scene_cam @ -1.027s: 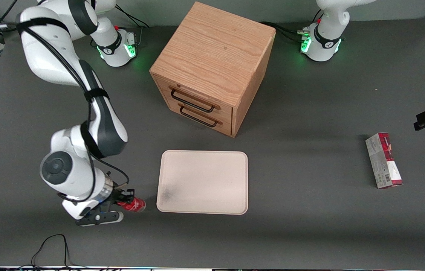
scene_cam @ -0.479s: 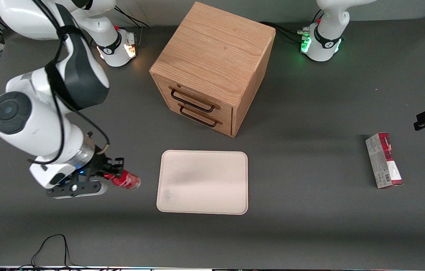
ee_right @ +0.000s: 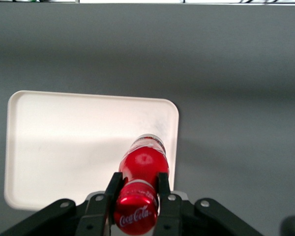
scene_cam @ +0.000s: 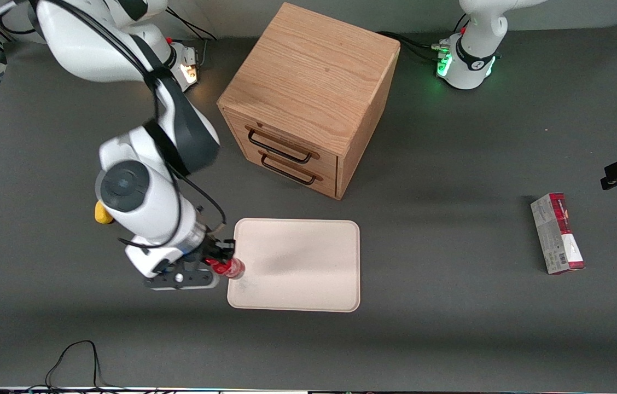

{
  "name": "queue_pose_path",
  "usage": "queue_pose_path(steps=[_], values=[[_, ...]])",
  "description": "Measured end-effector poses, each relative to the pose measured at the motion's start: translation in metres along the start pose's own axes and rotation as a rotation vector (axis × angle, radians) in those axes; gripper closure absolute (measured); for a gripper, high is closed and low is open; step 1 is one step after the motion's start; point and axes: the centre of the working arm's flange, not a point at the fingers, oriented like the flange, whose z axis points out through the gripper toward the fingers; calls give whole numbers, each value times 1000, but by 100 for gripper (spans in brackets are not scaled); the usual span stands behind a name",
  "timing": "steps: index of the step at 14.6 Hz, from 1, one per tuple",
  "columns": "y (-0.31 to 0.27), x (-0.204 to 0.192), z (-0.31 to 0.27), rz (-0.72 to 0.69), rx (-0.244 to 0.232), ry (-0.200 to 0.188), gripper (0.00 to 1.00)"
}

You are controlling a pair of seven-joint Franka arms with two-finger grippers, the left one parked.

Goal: Place coke bottle on tray

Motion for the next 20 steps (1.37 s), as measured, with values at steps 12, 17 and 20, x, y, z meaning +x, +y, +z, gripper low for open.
queue_pose_path(steps=[12, 17, 20], values=[[2, 8, 84, -23, -29, 62, 33], [12, 5, 32, -23, -81, 28, 0], [60, -1, -57, -83, -78, -17, 0]])
